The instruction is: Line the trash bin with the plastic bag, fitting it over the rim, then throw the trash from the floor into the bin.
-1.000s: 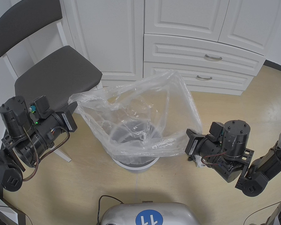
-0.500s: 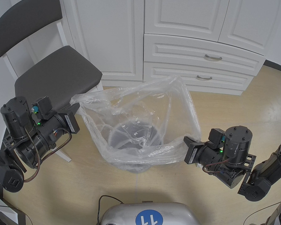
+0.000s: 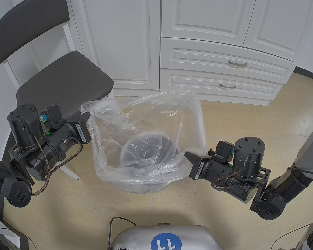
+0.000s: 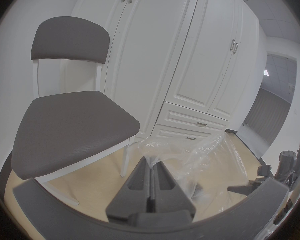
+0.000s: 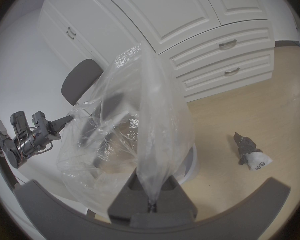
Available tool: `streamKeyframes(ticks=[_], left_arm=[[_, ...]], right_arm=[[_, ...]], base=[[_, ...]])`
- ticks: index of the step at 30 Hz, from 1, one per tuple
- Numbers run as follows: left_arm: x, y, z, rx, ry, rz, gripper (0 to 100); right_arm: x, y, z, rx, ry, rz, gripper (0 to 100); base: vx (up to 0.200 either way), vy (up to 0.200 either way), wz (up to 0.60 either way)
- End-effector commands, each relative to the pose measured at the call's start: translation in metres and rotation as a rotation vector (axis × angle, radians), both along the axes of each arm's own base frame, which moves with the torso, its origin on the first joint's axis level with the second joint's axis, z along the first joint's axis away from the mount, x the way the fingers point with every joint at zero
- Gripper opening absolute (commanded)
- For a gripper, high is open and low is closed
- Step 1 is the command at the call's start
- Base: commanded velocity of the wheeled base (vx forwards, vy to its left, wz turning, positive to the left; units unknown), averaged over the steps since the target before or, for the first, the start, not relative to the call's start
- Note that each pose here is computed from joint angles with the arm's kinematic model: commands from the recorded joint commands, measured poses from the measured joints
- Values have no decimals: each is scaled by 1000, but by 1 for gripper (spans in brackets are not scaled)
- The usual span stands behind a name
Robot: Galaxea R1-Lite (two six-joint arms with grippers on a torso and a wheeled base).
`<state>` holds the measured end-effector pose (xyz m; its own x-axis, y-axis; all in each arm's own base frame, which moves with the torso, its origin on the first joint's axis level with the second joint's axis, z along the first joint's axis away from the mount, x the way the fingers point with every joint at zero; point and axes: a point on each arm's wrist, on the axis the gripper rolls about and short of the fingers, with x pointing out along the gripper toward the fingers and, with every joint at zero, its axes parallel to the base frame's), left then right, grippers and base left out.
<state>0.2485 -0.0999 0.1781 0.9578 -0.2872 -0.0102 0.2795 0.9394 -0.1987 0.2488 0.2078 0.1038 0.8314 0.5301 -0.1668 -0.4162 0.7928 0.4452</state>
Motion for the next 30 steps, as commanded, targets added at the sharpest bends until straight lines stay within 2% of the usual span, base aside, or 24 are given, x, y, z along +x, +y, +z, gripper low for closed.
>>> streamKeyframes(ticks=[1, 4, 10, 13, 17, 24, 30], left_arm=[[17, -5, -10, 7, 29, 6, 0], [21, -7, -12, 4, 26, 6, 0], [36, -8, -17, -28, -57, 26, 0], [38, -4, -14, -40, -94, 63, 0], [35, -3, -14, -34, -91, 61, 0], [30, -9, -20, -25, -68, 29, 0], [36, -34, -34, -33, -40, -31, 0]], right_arm=[[16, 5, -13, 41, -11, -18, 0], [17, 6, -16, 61, -28, -17, 0], [30, 14, -40, 125, -96, -22, 0], [30, 18, -50, 125, -78, -14, 0], [25, 22, -50, 145, -61, 0, 0], [21, 19, -52, 132, -47, 7, 0], [28, 8, -49, 118, -39, -27, 0]], base=[[0, 0, 0], [0, 0, 0], [0, 0, 0], [0, 0, 0], [0, 0, 0], [0, 0, 0], [0, 0, 0]])
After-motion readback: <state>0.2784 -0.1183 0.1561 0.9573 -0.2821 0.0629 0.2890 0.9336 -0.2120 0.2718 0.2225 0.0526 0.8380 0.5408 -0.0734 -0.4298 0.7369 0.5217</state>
